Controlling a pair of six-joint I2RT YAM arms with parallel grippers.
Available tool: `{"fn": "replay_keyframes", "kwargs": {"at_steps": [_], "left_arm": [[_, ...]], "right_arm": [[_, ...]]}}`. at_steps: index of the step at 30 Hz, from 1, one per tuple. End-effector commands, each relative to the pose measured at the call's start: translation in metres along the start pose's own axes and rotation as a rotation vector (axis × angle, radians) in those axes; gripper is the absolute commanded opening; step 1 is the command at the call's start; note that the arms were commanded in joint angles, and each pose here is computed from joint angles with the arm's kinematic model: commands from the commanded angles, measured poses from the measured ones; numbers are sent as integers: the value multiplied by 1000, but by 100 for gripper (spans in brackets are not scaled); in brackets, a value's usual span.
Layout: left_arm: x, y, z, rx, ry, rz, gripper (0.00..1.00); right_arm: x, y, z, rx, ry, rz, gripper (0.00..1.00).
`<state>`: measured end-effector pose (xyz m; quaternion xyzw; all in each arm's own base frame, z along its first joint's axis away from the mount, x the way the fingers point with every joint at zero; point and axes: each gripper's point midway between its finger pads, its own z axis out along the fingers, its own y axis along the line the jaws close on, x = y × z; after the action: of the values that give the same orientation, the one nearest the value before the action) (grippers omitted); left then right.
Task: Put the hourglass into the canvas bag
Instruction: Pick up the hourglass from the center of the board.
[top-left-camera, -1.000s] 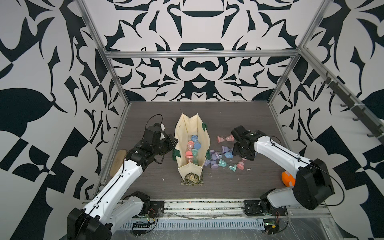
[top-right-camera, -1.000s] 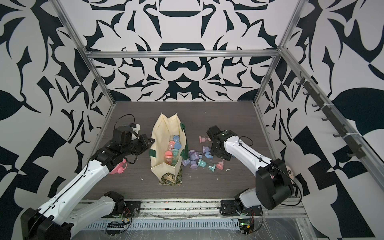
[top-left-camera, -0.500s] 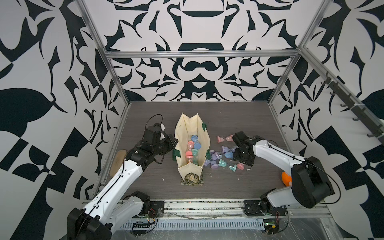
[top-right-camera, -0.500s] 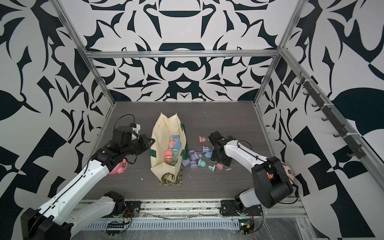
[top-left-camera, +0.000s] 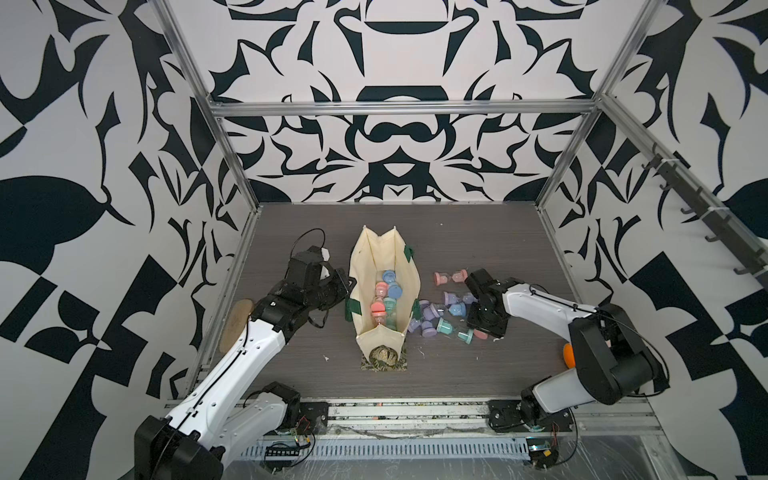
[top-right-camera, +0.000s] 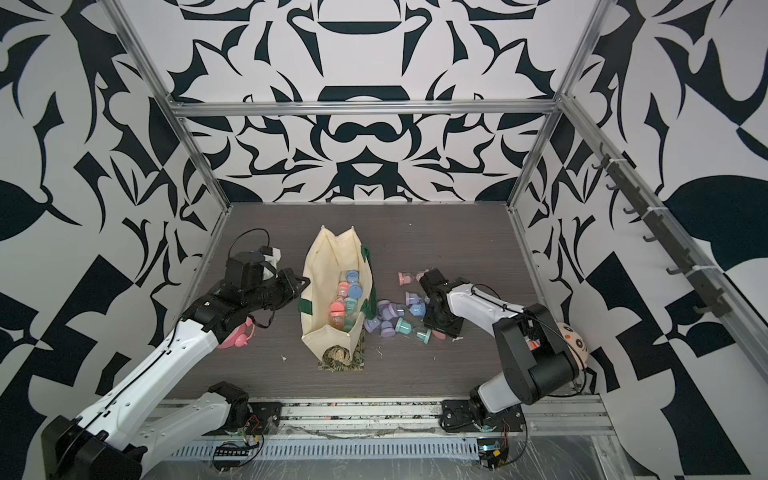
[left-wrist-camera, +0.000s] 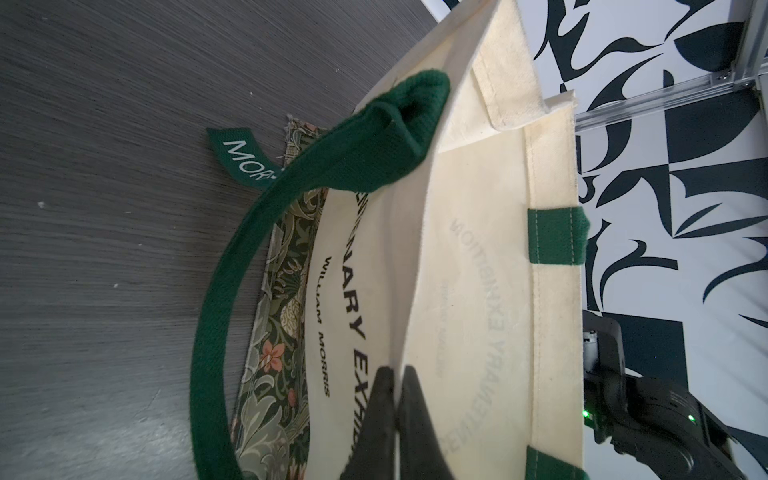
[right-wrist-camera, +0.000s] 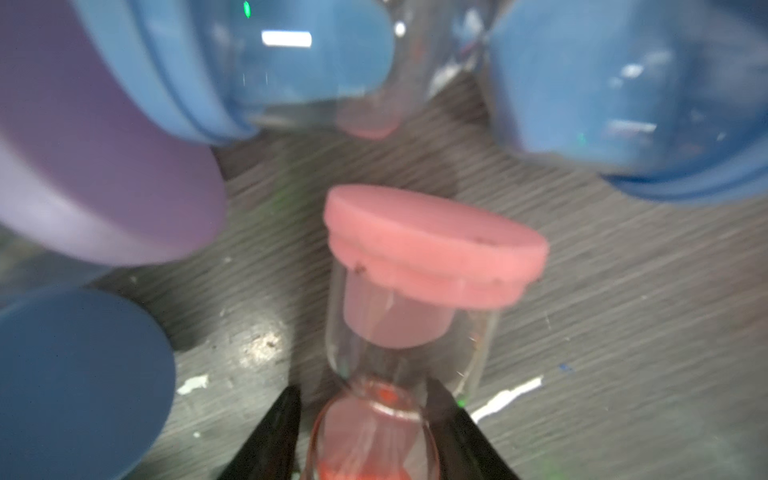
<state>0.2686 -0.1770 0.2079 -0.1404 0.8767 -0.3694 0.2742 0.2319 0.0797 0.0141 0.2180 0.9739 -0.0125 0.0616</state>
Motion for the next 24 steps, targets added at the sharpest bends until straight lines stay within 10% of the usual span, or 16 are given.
{"fn": "replay_keyframes", "kwargs": {"at_steps": [1, 13, 24], "left_arm": [[2, -3, -2, 9, 10, 9, 3], [3, -2, -4, 11, 6, 3, 10], [-1, -7, -11, 24, -13, -4, 12]], "right_arm": [[2, -5, 6, 15, 3, 1, 45], [-7, -8, -23, 0, -57, 2, 21], [-26, 28, -143, -212, -287, -79, 19]]}}
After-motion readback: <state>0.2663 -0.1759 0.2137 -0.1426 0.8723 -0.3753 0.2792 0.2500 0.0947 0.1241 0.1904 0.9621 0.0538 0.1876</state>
